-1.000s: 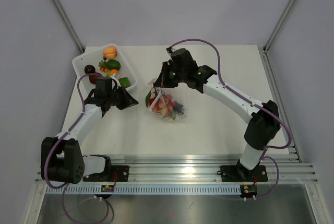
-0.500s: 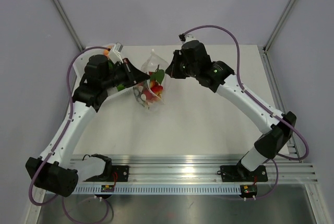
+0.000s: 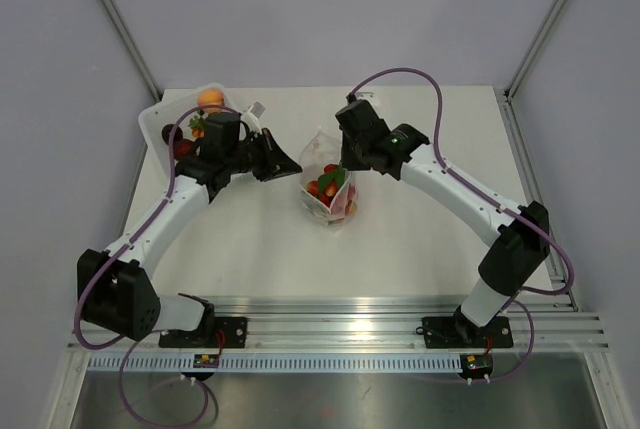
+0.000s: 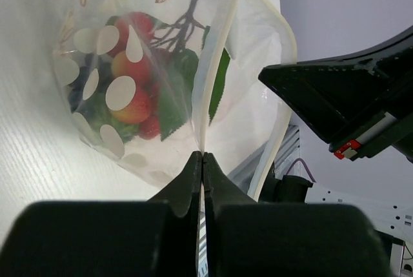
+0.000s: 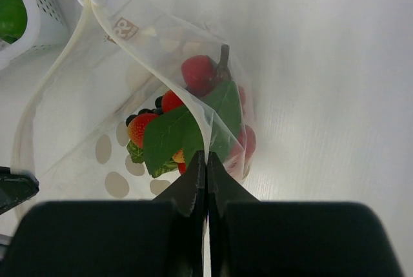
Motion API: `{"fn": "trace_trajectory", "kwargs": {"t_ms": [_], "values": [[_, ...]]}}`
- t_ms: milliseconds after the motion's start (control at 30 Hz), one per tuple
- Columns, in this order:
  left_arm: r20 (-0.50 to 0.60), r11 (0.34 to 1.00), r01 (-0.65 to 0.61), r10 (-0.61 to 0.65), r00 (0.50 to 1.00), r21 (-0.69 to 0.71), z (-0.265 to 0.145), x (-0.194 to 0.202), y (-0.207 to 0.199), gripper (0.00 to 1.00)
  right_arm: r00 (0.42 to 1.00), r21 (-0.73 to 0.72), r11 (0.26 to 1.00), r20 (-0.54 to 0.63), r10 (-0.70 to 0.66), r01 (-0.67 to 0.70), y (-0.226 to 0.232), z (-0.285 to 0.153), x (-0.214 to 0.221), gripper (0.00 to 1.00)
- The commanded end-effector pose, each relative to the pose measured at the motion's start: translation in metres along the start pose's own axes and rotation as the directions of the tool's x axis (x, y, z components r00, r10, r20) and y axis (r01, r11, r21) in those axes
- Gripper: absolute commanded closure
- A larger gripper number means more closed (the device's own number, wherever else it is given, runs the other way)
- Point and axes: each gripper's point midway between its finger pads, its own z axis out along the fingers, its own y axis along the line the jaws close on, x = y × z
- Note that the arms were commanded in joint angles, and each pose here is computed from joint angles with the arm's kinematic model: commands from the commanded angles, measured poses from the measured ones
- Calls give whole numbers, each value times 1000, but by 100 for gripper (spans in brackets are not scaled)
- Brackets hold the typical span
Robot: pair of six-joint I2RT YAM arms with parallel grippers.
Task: Place the food in the zip-top bag and seal the zipper
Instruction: Adjust the zipper food storage bag at the center of the board.
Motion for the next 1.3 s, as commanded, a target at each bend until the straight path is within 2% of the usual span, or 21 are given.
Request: {"fn": "trace_trajectory", "kwargs": {"t_ms": [0, 67, 200, 267, 333, 400, 467, 533, 600, 700, 733, 800, 933, 1067, 1200, 1267], "values": [[50, 988, -90, 84, 995, 124, -13, -14, -49, 100, 997, -37, 999, 74, 12, -10, 4, -26, -27, 100], [84, 978, -143, 132, 988, 153, -27, -25, -74, 100, 996, -68, 998, 93, 16, -10, 9, -44, -39, 100], [165, 963, -245, 224, 961, 116, -56, -37, -99, 100, 983, -155, 988, 176, 46, -19, 17, -80, -63, 100], [172, 962, -251, 231, 958, 106, -58, -39, -100, 100, 980, -183, 983, 191, 58, -22, 18, -88, -63, 100], [148, 972, -223, 210, 966, 75, -45, -35, -83, 100, 978, -188, 982, 200, 50, -12, 18, -82, -62, 100], [90, 986, -166, 162, 983, 32, -25, -23, -54, 100, 990, -129, 992, 139, 14, 4, 11, -52, -38, 100], [75, 990, -139, 139, 987, -13, -14, -16, -32, 100, 998, -51, 999, 66, -14, 18, 0, -20, -14, 100], [54, 991, -116, 120, 991, -67, -2, -10, -9, 100, 1000, -21, 1000, 19, -22, 22, -3, -7, -1, 100], [34, 990, -115, 118, 992, -75, 0, -6, -5, 100, 1000, -33, 999, 5, -18, 18, -1, -4, 2, 99], [45, 987, -143, 147, 988, -76, -5, -11, -11, 100, 999, -64, 998, 37, -20, 23, 4, -15, -8, 92], [55, 985, -154, 159, 986, -77, -8, -15, -15, 100, 999, -71, 997, 51, -19, 23, 6, -19, -14, 78], [53, 981, -171, 176, 983, -92, -10, -17, -14, 100, 998, -72, 997, 62, -20, 25, 6, -26, -20, 66], [50, 980, -172, 177, 983, -96, -10, -16, -13, 100, 998, -93, 995, 70, -11, 18, 7, -37, -24, 62], [36, 983, -163, 166, 985, -88, -6, -13, -11, 100, 996, -112, 994, 84, 6, 4, 9, -47, -27, 67], [42, 982, -165, 169, 985, -87, -7, -14, -13, 100, 998, -121, 993, 69, 3, 5, 9, -49, -25, 81], [42, 982, -165, 170, 985, -92, -7, -14, -12, 100, 998, -132, 991, 61, 2, 6, 12, -46, -22, 83]]}}
